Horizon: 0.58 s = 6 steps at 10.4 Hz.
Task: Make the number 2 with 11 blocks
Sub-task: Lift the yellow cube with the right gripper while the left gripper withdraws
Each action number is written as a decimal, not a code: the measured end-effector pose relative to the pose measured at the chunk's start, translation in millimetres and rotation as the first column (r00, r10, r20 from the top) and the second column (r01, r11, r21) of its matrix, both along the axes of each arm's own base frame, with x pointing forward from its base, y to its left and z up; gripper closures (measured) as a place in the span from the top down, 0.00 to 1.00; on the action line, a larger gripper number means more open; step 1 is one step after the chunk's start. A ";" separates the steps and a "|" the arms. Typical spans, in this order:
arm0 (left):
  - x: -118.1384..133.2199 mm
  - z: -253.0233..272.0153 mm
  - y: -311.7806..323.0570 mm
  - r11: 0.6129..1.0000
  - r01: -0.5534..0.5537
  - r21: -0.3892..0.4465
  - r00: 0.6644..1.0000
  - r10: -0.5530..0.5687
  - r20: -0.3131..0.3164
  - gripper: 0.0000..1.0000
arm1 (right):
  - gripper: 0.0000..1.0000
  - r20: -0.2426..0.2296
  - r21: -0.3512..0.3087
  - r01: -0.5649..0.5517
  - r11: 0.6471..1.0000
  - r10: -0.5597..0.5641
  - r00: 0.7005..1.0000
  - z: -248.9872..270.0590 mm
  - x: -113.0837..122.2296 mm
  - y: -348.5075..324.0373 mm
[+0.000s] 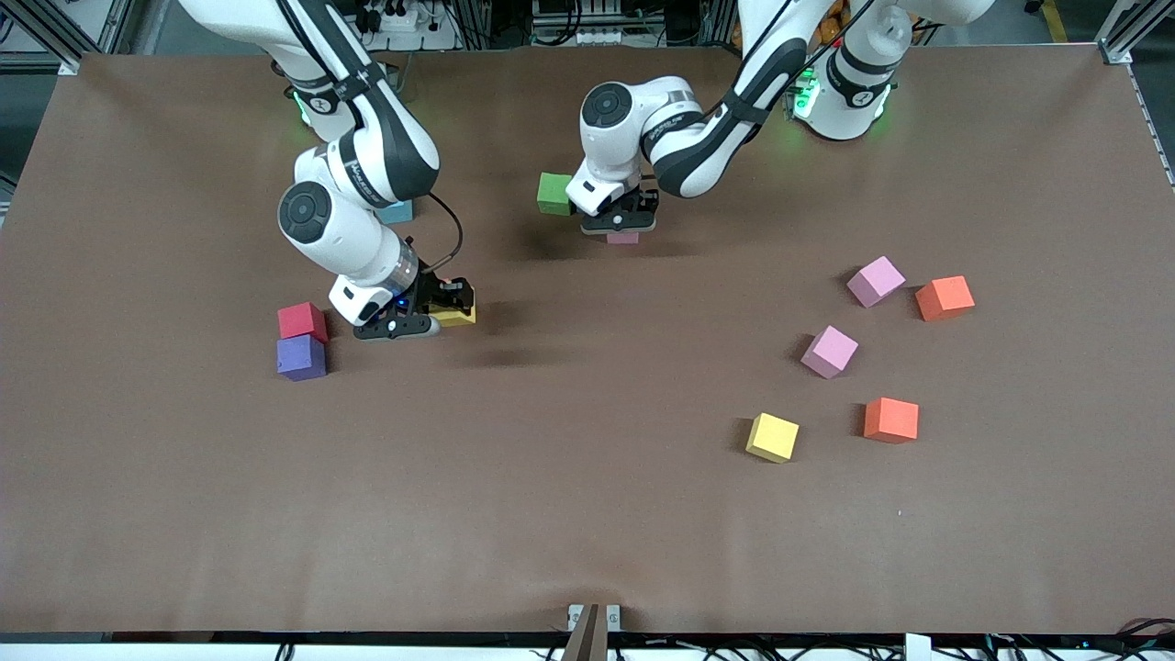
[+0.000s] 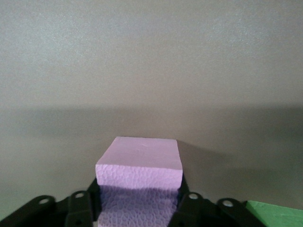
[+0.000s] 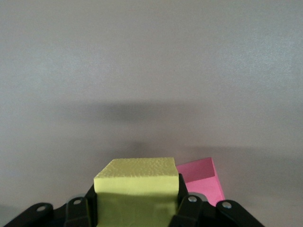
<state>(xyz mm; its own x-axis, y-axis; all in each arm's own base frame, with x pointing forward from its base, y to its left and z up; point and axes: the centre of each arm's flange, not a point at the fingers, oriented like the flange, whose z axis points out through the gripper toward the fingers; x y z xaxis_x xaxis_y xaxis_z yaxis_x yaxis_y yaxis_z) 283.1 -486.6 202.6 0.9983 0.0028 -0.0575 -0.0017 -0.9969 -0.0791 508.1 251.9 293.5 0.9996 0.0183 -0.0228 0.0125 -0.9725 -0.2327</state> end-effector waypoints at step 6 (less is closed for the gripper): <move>7.8 4.9 2.5 0.999 -0.032 -0.002 0.999 0.032 0.008 1.00 | 0.61 -0.005 -0.001 0.012 1.000 -0.012 1.000 0.9 0.2 -1.2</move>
<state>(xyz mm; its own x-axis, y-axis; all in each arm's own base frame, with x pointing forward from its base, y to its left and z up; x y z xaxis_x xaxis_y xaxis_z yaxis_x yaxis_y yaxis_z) 290.9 -484.0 207.5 0.9982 0.0345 -0.0490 0.0306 -0.9965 -0.0776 508.3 250.7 294.4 0.9996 0.0061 -0.0275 -0.0004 -0.9727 -0.2320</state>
